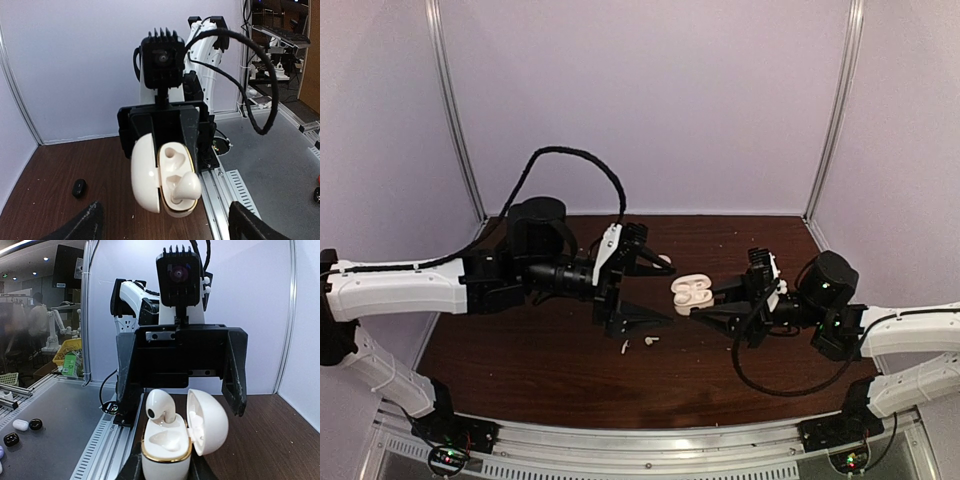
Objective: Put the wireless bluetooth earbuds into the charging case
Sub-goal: Adjust the left earbud in the left side groove of the charging case.
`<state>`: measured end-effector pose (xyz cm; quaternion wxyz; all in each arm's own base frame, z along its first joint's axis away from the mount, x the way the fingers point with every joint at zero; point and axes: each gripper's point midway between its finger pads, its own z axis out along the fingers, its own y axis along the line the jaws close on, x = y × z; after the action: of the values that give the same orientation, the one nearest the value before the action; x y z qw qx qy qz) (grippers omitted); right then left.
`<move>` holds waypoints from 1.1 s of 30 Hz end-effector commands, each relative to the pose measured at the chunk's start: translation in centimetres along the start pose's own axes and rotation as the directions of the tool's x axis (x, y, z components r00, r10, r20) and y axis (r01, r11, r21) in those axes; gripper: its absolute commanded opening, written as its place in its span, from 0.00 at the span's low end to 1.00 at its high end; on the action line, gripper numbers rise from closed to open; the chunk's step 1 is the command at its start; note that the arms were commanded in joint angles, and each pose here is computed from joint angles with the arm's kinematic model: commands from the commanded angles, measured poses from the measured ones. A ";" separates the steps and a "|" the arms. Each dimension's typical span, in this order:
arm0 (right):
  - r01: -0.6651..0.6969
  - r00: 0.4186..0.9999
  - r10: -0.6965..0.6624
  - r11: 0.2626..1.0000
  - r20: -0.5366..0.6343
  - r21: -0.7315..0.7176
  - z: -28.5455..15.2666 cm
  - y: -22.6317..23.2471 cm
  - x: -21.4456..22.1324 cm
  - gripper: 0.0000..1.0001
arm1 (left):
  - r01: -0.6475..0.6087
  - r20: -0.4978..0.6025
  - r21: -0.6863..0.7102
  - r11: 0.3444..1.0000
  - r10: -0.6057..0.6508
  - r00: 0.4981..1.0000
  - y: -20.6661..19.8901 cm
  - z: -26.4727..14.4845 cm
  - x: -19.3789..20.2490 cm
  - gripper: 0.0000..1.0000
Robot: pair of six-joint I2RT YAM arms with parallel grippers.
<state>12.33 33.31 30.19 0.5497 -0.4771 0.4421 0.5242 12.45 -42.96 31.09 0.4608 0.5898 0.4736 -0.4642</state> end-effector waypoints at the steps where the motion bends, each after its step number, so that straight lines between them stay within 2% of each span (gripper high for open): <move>1: 0.010 1.000 -0.010 1.000 0.029 0.012 -0.1 0.0 -0.7 0.00 | -0.057 0.093 -0.040 0.998 0.060 0.994 0.2 -1.1 -3.7 0.86; 5: 0.011 1.000 -0.012 1.000 0.023 0.009 0.0 0.0 -0.6 0.00 | -0.015 0.093 -0.064 0.998 0.021 0.995 1.1 -0.7 -4.4 0.78; 16: 0.013 1.000 -0.014 1.000 0.016 0.008 0.1 0.0 -0.6 0.00 | 0.066 0.097 -0.086 0.994 -0.057 0.994 2.4 0.3 -4.4 0.70; 25: 0.023 0.999 -0.023 1.000 0.023 0.012 -0.1 0.1 -0.8 0.00 | 0.107 0.057 -0.141 0.984 -0.099 0.993 3.6 0.7 -2.8 0.67; 28: 0.029 0.999 -0.029 0.999 0.029 0.018 -0.3 0.1 -0.9 0.00 | 0.108 0.048 -0.122 0.987 -0.103 0.994 3.2 0.9 -2.3 0.67; 33: 0.032 0.998 -0.034 0.999 0.046 0.038 -0.6 0.0 -1.3 0.00 | 0.105 0.030 -0.102 0.989 -0.103 0.994 2.6 0.8 -1.6 0.72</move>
<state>12.76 33.18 29.88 0.5550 -0.4697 0.4526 0.5162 14.59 -44.16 32.53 0.4653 0.5349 0.5246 -0.4714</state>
